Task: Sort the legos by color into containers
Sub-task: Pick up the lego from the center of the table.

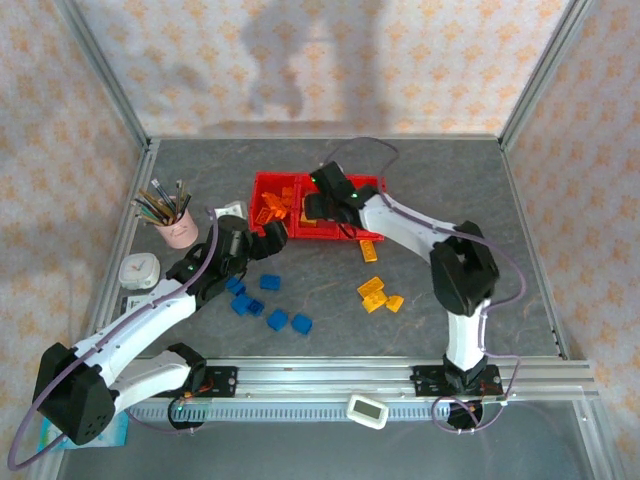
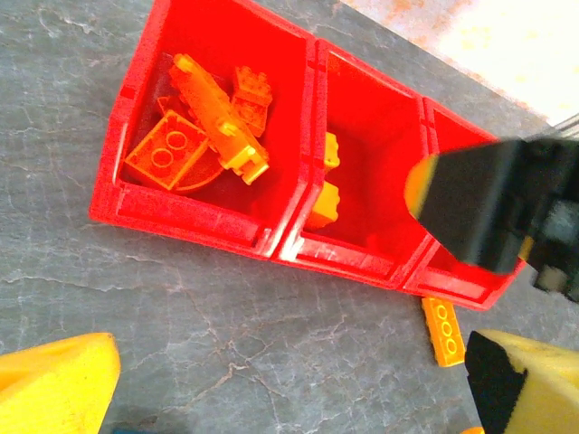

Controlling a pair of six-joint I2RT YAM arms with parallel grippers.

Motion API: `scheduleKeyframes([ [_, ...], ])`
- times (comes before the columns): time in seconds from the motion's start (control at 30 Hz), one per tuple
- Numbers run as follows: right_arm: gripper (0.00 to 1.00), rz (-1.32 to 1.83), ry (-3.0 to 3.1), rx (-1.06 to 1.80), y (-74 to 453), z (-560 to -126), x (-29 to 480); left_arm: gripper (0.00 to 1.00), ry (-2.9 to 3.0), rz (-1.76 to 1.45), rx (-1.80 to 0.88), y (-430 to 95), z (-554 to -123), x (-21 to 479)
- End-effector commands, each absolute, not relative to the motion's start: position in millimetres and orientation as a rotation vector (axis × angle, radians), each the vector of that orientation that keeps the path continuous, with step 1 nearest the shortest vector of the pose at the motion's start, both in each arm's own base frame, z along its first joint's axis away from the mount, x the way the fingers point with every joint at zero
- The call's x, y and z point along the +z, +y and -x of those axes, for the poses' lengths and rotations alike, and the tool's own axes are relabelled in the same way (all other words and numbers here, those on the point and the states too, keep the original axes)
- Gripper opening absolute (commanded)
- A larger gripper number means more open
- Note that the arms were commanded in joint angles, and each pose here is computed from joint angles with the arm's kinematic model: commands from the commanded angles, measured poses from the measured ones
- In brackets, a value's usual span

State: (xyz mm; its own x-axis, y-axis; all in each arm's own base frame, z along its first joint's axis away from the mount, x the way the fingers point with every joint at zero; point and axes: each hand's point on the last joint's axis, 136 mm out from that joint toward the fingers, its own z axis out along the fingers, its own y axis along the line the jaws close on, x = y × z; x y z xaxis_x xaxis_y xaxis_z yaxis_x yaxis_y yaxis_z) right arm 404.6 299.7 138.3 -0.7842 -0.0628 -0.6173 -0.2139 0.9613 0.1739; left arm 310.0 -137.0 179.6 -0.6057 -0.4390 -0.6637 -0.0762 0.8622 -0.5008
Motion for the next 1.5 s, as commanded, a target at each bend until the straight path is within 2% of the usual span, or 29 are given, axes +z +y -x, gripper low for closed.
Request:
scheduleKeyframes([
  [0.0,0.68,0.112,2.425,0.261,268,-390,153,0.99,2.152,0.302,-0.635,-157,-306,189],
  [0.33,0.76,-0.008,2.503,0.128,191,-330,103,0.99,2.164,0.210,-0.767,-209,-286,177],
  [0.6,0.76,-0.046,2.568,0.082,167,-324,61,0.99,2.200,0.195,-0.807,-231,-282,162],
  [1.07,0.67,0.010,2.610,0.113,185,-341,34,0.99,2.220,0.220,-0.755,-226,-284,152],
  [1.47,0.50,0.068,2.612,0.035,183,-350,25,0.99,2.226,0.223,-0.708,-218,-283,151],
])
